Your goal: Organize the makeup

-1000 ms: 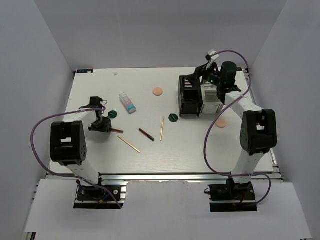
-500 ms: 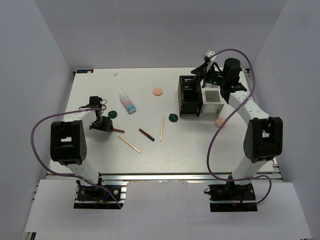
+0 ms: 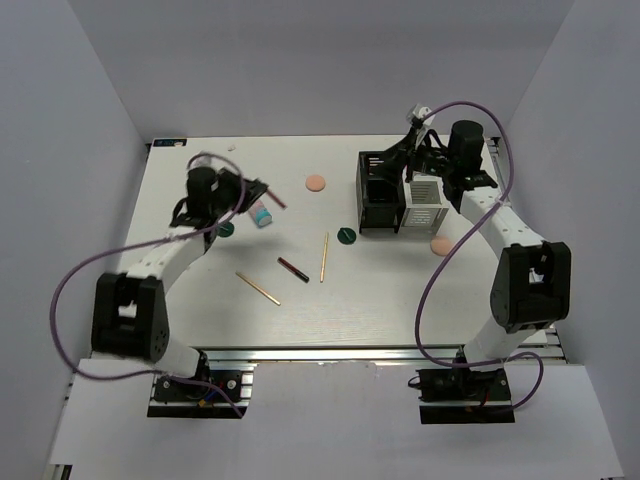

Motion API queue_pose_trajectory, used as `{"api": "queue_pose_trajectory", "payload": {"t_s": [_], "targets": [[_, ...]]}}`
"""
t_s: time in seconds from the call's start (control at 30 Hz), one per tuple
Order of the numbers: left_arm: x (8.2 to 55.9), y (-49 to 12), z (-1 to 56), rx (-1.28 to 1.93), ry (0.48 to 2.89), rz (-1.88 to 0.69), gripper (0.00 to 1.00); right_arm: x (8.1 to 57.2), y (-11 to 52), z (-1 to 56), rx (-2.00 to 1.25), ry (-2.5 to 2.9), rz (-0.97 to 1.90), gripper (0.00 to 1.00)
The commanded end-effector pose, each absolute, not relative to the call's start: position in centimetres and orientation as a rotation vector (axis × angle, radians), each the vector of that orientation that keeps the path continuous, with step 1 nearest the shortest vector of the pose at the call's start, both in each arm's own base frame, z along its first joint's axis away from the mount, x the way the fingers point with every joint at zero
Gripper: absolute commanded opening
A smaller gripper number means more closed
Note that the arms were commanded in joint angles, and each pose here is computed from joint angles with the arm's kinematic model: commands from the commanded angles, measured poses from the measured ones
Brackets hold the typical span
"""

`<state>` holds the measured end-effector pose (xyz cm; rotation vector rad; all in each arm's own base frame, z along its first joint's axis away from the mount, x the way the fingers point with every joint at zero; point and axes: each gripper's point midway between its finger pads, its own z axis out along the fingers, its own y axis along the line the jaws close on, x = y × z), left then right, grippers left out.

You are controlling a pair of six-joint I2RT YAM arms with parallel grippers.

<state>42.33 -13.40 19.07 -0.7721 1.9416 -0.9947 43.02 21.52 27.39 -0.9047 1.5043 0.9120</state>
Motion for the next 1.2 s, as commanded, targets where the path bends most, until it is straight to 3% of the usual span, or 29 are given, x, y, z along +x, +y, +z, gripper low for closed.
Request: {"api": "queue_pose_trajectory", "payload": {"t_s": [0.0,0.07,0.1,0.13,0.17,0.2,0.5,0.83,0.93,0.97,1.03,1.07,1.17], "targets": [[45.8,-21.6,25.1,-0.313,1.795,-1.168,0.00,42.7,20.8,30.9,-0.890,1.415,0.819,0.67],[48.8,-25.7,26.1,-0.156,1.796,-1.161,0.00,42.5,20.3,31.2,-0.891,1.416,0.797,0.68],[49.9,-26.7,26.5,-0.121,1.790,-1.158,0.00,42.5,20.1,31.2,-0.885,1.426,0.786,0.64],[50.9,-27.6,27.0,-0.074,1.773,-1.146,0.00,42.5,19.6,31.5,-0.876,1.431,0.779,0.53],[51.7,-29.2,29.8,0.003,1.703,-1.171,0.00,42.4,19.4,31.5,-0.870,1.439,0.782,0.34],[53.1,-30.1,28.4,0.024,1.702,-1.165,0.00,42.7,18.8,31.4,-0.838,1.461,0.775,0.00],[56.7,-36.5,30.2,0.161,1.421,-1.082,0.00,41.0,16.8,30.0,-0.768,1.505,0.717,0.00],[57.4,-41.5,27.9,0.249,1.397,-0.996,0.00,40.6,16.4,28.7,-0.742,1.541,0.711,0.00],[57.4,-41.9,26.8,0.268,1.425,-0.954,0.14,40.7,16.4,28.5,-0.746,1.543,0.715,0.01],[57.4,-41.9,26.4,0.262,1.440,-0.939,0.32,40.7,16.6,28.4,-0.754,1.541,0.724,0.13],[57.3,-41.9,25.9,0.262,1.449,-0.926,0.39,40.6,16.8,28.3,-0.781,1.533,0.732,0.26],[57.3,-41.8,25.5,0.263,1.457,-0.925,0.42,40.5,16.9,28.1,-0.796,1.532,0.740,0.39],[57.2,-41.7,26.3,0.259,1.442,-0.929,0.53,39.8,17.5,27.2,-0.890,1.515,0.773,0.53]]}}
